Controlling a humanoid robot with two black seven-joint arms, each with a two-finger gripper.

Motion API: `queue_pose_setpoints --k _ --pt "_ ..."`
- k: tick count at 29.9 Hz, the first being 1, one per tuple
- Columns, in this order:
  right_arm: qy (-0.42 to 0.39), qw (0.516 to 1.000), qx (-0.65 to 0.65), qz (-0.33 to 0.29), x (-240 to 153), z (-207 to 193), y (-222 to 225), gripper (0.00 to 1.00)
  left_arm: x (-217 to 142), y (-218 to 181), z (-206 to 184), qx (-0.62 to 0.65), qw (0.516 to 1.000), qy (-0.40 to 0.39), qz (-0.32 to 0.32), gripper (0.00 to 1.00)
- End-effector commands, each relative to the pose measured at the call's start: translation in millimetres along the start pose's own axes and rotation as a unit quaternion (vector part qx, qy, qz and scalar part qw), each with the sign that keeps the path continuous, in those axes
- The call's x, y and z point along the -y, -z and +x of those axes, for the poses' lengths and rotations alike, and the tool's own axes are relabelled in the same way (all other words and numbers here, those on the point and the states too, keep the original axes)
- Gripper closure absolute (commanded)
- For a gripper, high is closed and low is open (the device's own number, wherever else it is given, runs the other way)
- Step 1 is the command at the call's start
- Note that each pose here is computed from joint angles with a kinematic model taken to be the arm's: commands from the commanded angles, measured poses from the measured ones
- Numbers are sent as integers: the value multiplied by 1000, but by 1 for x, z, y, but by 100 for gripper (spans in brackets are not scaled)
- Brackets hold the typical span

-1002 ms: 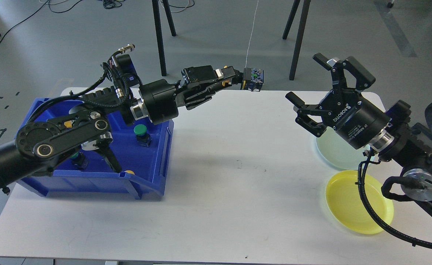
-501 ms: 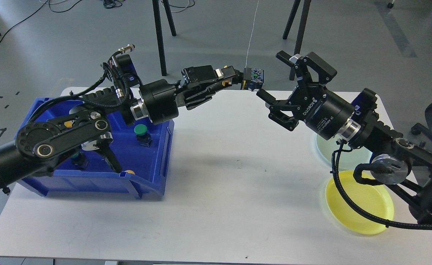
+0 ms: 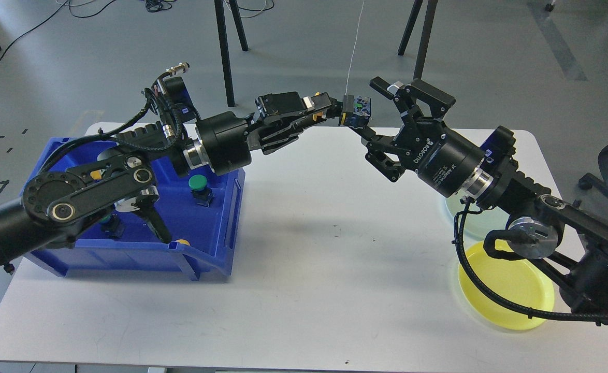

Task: Pass button and place on color plate
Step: 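Carry the button with the right gripper down to the yellow plate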

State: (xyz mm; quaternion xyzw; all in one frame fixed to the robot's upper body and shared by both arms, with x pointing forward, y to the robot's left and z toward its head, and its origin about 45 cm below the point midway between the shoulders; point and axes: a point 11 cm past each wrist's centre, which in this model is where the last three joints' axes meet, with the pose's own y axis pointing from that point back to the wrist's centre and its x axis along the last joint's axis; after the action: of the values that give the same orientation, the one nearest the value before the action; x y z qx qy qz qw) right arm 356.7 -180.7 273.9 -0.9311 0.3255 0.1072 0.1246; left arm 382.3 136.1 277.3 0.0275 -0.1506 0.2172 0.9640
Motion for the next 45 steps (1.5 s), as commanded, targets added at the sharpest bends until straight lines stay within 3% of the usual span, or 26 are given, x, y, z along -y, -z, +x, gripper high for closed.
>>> queue_pose_setpoints --k 1,7,11,17,24,29,32,35,39,42,45 --pt "0 1000 -2 -2 -2 1 1 67 0 0 0 0 1000 0 1 97" --pt "6 1000 3 5 -3 0 0 99 1 1 -1 -2 1000 1 0 97" --pt "1 1000 -2 1 -6 2 -1 99 1 -1 -2 -2 1000 2 -2 90" --pt "-5 1000 4 -6 -12 3 -8 100 3 -3 -1 -4 1000 -1 -8 45" --pt "-35 999 12 -28 -40 13 -22 100 2 -5 2 -29 999 -16 -18 34" --pt "-101 994 35 -23 -84 29 -30 100 2 -4 2 -31 999 -17 -18 33" --pt "-204 974 93 2 -134 44 -48 100 1 -4 2 -32 999 -18 -17 33" --pt "-329 924 193 23 -193 50 -78 100 1 -3 3 -38 999 -23 -18 32" --pt "-454 842 291 5 -266 32 -123 100 -1 -2 6 -29 999 -37 -15 32" --pt "-494 815 302 -14 -299 20 -140 100 -9 -5 14 2 999 -42 -3 32" --pt "-505 806 308 -19 -309 15 -145 100 -49 -17 38 94 994 -25 48 32"
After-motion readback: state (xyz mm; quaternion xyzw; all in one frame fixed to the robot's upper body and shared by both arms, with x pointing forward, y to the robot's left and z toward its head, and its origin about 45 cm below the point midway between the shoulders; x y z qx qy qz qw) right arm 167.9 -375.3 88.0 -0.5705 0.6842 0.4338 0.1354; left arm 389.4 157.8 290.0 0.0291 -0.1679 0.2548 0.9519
